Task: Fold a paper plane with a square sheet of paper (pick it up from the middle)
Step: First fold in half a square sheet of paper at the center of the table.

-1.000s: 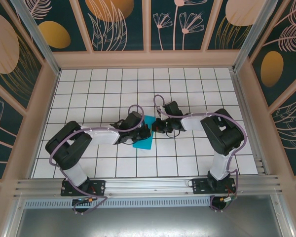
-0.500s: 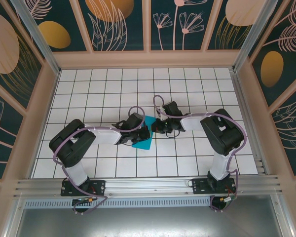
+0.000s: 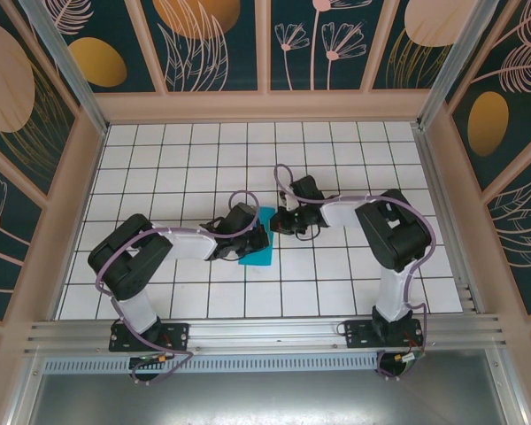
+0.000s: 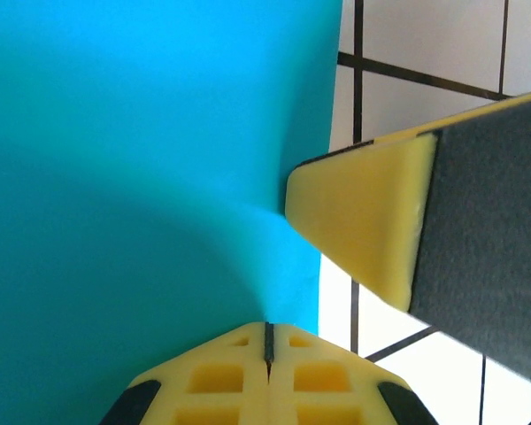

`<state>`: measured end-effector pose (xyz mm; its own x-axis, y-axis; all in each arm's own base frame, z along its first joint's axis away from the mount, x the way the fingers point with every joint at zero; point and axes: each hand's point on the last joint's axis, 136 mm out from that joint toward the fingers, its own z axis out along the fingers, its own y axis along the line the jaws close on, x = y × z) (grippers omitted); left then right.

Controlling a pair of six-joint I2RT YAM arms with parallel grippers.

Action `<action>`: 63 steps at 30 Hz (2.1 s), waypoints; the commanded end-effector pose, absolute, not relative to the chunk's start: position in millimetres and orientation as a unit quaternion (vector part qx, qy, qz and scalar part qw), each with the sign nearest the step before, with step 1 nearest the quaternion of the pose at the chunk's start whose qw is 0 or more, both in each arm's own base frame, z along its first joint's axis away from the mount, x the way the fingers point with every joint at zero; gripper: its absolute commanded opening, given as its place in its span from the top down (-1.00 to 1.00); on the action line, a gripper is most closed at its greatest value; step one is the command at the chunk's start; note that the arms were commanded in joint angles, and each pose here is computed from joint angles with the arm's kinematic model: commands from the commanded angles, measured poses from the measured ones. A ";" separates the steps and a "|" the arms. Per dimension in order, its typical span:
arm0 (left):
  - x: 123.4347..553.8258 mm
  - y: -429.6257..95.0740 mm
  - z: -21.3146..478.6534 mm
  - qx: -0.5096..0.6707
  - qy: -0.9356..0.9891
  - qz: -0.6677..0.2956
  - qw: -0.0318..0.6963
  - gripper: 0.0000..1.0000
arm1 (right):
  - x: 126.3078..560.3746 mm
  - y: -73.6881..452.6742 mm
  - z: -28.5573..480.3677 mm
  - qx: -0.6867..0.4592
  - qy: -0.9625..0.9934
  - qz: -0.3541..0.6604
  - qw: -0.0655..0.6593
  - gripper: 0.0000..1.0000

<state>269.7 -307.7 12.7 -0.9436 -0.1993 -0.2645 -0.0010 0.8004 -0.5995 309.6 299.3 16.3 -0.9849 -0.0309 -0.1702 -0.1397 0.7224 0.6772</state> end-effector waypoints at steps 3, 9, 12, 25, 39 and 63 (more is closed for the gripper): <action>229.9 -267.7 -42.2 -0.068 0.969 -0.220 0.087 1.00 | 374.4 249.1 -9.4 0.024 0.948 0.289 0.132 1.00; 228.4 -267.1 -42.9 -0.070 0.969 -0.222 0.086 1.00 | 405.6 237.9 -4.3 0.035 0.946 0.286 0.146 1.00; 230.3 -269.3 -40.5 -0.069 0.968 -0.226 0.088 1.00 | 415.3 236.1 1.3 0.032 0.946 0.284 0.154 1.00; 237.4 -274.2 -36.1 -0.071 0.965 -0.232 0.098 1.00 | 349.7 293.7 42.0 -0.054 0.922 0.360 0.134 1.00; 232.0 -271.3 -40.4 -0.072 0.966 -0.232 0.091 1.00 | 378.2 291.1 8.9 -0.011 0.937 0.322 0.132 1.00; 251.8 -290.9 -9.9 -0.071 0.949 -0.279 0.130 1.00 | 345.5 302.6 45.5 -0.033 0.917 0.372 0.140 1.00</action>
